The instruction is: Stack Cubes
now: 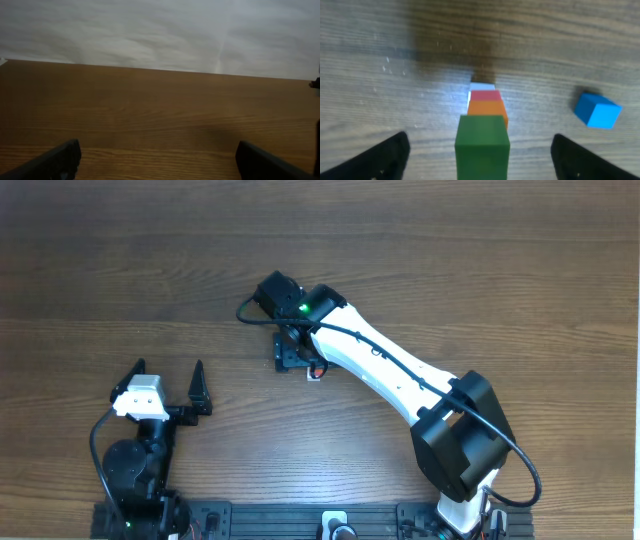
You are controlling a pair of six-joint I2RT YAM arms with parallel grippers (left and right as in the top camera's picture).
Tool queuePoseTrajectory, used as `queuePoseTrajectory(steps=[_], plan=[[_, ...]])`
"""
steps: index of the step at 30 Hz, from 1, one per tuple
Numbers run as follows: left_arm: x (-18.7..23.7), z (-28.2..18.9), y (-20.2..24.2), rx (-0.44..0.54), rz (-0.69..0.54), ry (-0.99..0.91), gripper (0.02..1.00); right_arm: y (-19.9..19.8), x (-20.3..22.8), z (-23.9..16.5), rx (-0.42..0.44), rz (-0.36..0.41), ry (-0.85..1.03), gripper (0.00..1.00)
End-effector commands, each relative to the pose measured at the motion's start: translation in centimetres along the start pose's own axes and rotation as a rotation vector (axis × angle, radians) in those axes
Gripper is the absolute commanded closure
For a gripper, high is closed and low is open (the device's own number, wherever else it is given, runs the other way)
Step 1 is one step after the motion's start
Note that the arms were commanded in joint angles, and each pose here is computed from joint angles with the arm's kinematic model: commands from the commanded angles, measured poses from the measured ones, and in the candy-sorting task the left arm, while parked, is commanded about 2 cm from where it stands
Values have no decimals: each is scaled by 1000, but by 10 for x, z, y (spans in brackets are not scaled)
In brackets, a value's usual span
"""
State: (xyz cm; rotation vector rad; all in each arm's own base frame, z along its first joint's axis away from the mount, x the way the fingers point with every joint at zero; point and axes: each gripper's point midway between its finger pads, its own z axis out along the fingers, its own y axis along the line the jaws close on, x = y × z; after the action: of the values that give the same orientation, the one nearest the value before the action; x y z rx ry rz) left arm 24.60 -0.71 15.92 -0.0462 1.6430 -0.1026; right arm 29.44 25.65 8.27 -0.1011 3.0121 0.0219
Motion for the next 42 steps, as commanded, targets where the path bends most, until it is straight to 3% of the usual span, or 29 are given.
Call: queuePoseTrajectory(steps=[1,7,13,18,22,29,42], plan=[[2,0,2,-12,18,2,18,-1,-6,-4,1,-8,-21,7],[2,0,2,-12,18,2,18,-8,-31,-53,-17,-29,-141,9],[2,0,2,-12,18,2,18,-57,-44,-105,-1,37,-229,9],[2,0,2,-12,18,2,18,-102,-33,-121,36,94,-206,9],[2,0,2,-12,18,2,18,-128,-15,-89,51,133,-121,7],[2,0,2,-12,18,2,18,-129,14,-13,26,134,-36,16],[2,0,2,-12,18,2,18,-133,31,42,51,134,20,82]])
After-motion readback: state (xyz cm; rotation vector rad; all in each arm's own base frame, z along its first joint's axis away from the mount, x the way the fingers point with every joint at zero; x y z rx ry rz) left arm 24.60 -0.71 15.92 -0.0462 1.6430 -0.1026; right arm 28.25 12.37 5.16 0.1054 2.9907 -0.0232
